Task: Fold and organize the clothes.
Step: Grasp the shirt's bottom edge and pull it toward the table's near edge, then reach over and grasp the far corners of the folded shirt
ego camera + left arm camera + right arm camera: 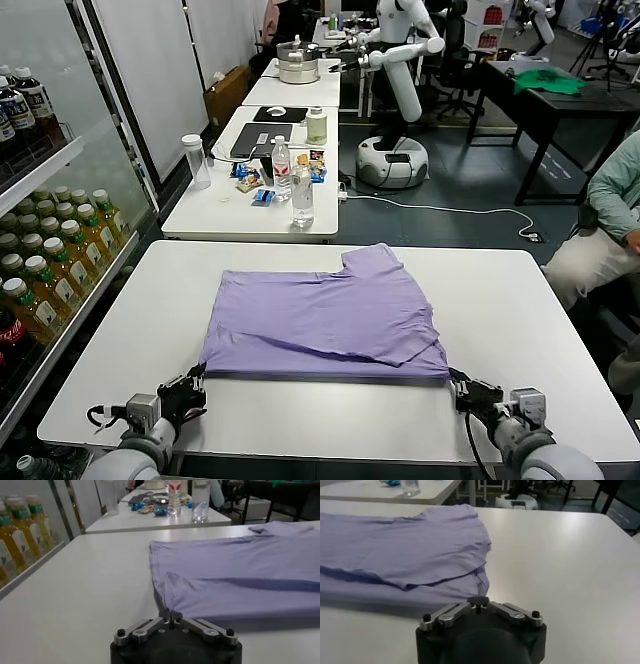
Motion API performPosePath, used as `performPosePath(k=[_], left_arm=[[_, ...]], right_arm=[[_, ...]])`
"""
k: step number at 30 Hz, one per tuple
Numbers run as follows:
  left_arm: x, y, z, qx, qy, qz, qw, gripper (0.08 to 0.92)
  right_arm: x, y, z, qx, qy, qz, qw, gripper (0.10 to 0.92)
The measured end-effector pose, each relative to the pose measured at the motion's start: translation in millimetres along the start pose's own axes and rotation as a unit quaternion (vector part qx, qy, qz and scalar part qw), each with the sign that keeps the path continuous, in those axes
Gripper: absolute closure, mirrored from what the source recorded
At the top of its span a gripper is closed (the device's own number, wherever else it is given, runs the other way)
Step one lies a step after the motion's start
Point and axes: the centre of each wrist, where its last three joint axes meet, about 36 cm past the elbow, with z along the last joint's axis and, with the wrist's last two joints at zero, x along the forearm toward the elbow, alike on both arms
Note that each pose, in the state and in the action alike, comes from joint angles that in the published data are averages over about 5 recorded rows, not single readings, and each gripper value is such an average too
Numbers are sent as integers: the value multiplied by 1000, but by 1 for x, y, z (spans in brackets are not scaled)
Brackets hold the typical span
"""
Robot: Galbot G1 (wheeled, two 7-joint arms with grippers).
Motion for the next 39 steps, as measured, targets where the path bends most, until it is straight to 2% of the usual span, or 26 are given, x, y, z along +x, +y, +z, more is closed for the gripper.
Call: performPosePath(k=[8,11,18,24,28,33,35,39], left_arm=[[31,-3,13,-17,14,15,1000,912],[34,0,18,-25,18,10,999,878],[32,13,20,-35,12,-12,999,686],[30,22,-1,-31,-22,-15,999,513],[20,28,-15,-31,-49,-11,998,392],[-10,39,-31,-33,-75,-9,997,255],[-25,47,-36,-33,-81,-9,996,209],[-56,63,-45,-32,-86,-12,996,180]], right_arm=[[27,7,15,8,18,4,1000,904],[29,8,18,16,17,8,1000,843],[28,6,3,35,-15,14,999,653],[3,7,-24,38,-64,21,997,480],[-32,11,-45,33,-95,19,995,368],[-92,20,-75,26,-122,15,992,235],[-117,26,-88,24,-129,15,991,213],[-168,37,-116,23,-138,21,990,200]])
